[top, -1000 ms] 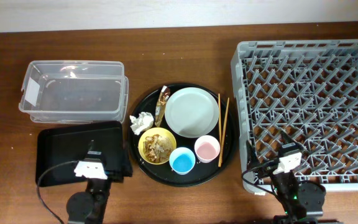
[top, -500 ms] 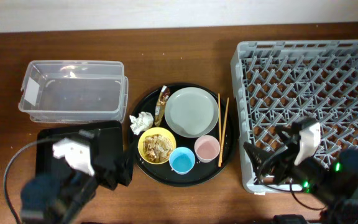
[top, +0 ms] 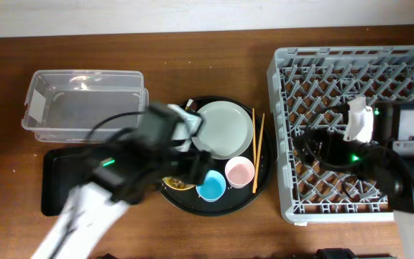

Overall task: Sort waste into correct bins and load items into the dishwasher rack
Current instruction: 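Reach the right gripper to the pink cup and grasp it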

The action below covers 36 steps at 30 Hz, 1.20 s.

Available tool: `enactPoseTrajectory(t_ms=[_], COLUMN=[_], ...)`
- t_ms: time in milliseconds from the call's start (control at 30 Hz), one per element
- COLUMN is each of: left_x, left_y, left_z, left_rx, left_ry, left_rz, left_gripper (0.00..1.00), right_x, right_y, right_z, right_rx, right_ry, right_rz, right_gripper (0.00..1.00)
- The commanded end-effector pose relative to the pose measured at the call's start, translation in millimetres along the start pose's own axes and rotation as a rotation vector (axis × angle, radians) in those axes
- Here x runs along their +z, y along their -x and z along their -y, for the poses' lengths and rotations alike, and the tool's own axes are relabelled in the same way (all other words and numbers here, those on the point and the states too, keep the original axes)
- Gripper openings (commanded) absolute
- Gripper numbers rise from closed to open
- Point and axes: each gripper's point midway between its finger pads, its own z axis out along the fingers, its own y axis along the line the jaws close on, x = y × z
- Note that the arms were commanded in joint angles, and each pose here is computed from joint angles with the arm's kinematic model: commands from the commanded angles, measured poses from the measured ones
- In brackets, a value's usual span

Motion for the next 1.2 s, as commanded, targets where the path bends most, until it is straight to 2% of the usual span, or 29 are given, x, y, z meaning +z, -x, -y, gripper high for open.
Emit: enactPoseTrajectory(t_ms=[0,33,167,233,267,333,400,533,567,733,767,833,900,1000,1067,1167], left_x=[66.6,95.1,164.9,184.5,191.5,194.3,194.2,195.0,195.3,196.6,197.4,197.1,185.2,120.7,88.0,31.3], left_y=[1.0,-1.2,-2.5,-3.7,-3.9,-5.0,-5.4,-11.1,-12.6,-21.5,-23.8,-22.1,-3.9,54.7,71.8,89.2], left_z=[3.3,1.5,0.2,4.8,4.3,3.7,3.5,18.8,18.0,22.3,29.9,28.4,30.2,27.4,25.2,35.2], left_rx=[0.091,0.118,0.127,0.131,0.130,0.130,0.130,0.118,0.119,0.132,0.152,0.170,0.152,0.067,0.022,-0.062], left_ry=[0.150,0.198,0.198,0.161,0.159,0.159,0.160,0.070,0.072,0.071,0.065,0.100,0.088,0.045,-0.014,-0.283], left_rz=[-0.096,-0.134,-0.187,-0.198,-0.200,-0.205,-0.206,-0.233,-0.237,-0.260,-0.260,-0.247,-0.214,-0.101,-0.059,0.009], left_gripper=[0.76,0.74,0.71,0.64,0.55,0.29,0.20,0.17,0.22,0.25,0.20,0.00,0.00,0.00,0.00,0.00], right_x=[-34.0,-44.0,-62.6,-62.5,-62.4,-62.4,-62.3,-61.6,-61.4,-60.7,-60.6,-60.4,-60.2,-60.0,-60.1,-60.3], right_y=[4.9,5.0,-6.7,-9.2,-9.4,-9.4,-10.3,-14.6,-16.5,-24.1,-25.2,-26.6,-29.4,-32.0,-31.6,-28.0], right_z=[18.3,22.2,20.3,21.0,21.0,21.0,21.3,22.6,23.2,25.4,25.7,26.1,26.8,27.5,27.4,26.3], right_rx=[0.108,0.115,0.105,0.107,0.107,0.107,0.108,0.109,0.109,0.107,0.108,0.109,0.112,0.115,0.115,0.111], right_ry=[-0.132,-0.162,-0.159,-0.162,-0.162,-0.162,-0.163,-0.169,-0.172,-0.183,-0.184,-0.186,-0.190,-0.193,-0.192,-0.187], right_rz=[0.143,0.181,0.226,0.217,0.217,0.217,0.213,0.195,0.188,0.157,0.152,0.147,0.136,0.126,0.127,0.141], right_gripper=[0.99,0.98,0.98,0.98,0.98,0.98,0.98,0.98,0.98,0.98,0.99,0.98,0.98,0.98,0.98,0.98])
